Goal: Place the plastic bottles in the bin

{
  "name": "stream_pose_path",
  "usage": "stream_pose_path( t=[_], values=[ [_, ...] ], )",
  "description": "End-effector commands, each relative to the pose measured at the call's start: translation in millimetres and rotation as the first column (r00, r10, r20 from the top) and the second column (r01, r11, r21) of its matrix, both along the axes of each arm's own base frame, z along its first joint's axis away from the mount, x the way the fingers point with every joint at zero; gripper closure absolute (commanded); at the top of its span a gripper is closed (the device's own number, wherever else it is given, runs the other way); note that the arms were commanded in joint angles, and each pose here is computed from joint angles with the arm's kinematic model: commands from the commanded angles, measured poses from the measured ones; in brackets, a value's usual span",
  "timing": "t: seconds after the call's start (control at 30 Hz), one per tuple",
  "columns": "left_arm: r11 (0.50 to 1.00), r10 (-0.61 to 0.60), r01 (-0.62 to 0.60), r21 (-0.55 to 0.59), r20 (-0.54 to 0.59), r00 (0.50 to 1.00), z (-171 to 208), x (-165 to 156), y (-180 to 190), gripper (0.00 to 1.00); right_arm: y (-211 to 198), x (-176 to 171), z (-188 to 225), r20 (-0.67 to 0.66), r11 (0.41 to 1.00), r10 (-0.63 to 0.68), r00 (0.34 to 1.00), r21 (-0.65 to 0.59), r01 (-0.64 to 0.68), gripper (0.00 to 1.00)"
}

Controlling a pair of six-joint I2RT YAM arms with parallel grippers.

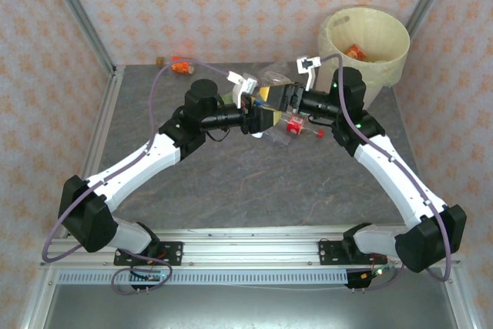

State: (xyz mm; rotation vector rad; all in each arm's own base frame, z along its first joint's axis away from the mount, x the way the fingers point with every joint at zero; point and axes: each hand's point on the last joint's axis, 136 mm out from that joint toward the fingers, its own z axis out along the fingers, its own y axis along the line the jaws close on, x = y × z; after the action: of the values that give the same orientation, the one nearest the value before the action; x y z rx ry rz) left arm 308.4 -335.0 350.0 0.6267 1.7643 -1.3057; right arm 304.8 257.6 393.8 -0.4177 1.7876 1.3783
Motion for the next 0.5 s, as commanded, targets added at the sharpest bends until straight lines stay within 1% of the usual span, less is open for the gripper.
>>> stream_pose_path(
  t=[0.0, 0.1, 0.2, 0.27, 0.37, 0.47],
  values=[
    [0.999, -0.035, 0.035, -0.004, 0.024, 0.999, 9.0, -7.5, -5.0, 0.49, -0.8, 3.2, 25.7, 0.081, 0.999, -0.025, 0.996, 0.048, 0.021, 0.24],
    [0.999, -0.035, 0.035, -0.002, 0.021, 0.999, 8.3, -7.3, -4.6, 0.48, -1.4, 5.4, 22.1, 0.073, 0.999, -0.034, 0.997, 0.031, 0.032, 0.35],
    [0.999, -0.037, 0.037, -0.001, 0.022, 0.999, 8.8, -8.0, -4.4, 0.48, -0.6, 5.1, 17.9, 0.073, 1.0, -0.025, 0.997, 0.011, 0.025, 0.44],
    [0.999, -0.034, 0.034, 0.001, 0.02, 0.999, 8.2, -7.8, -4.4, 0.47, -1.2, 4.5, 17.7, 0.081, 1.0, -0.028, 0.996, 0.004, 0.028, 0.48],
    [1.0, -0.022, 0.022, 0.006, 0.015, 1.0, 6.7, -5.7, -3.7, 0.46, -4.5, 8.6, 16.4, 0.085, 0.998, -0.061, 0.995, -0.008, 0.062, 0.5],
    [1.0, -0.012, 0.012, 0.013, 0.011, 1.0, 4.2, -4.3, -2.8, 0.38, -8.3, 13.5, 13.9, 0.084, 0.995, -0.098, 0.992, -0.026, 0.1, 0.53]
  ],
)
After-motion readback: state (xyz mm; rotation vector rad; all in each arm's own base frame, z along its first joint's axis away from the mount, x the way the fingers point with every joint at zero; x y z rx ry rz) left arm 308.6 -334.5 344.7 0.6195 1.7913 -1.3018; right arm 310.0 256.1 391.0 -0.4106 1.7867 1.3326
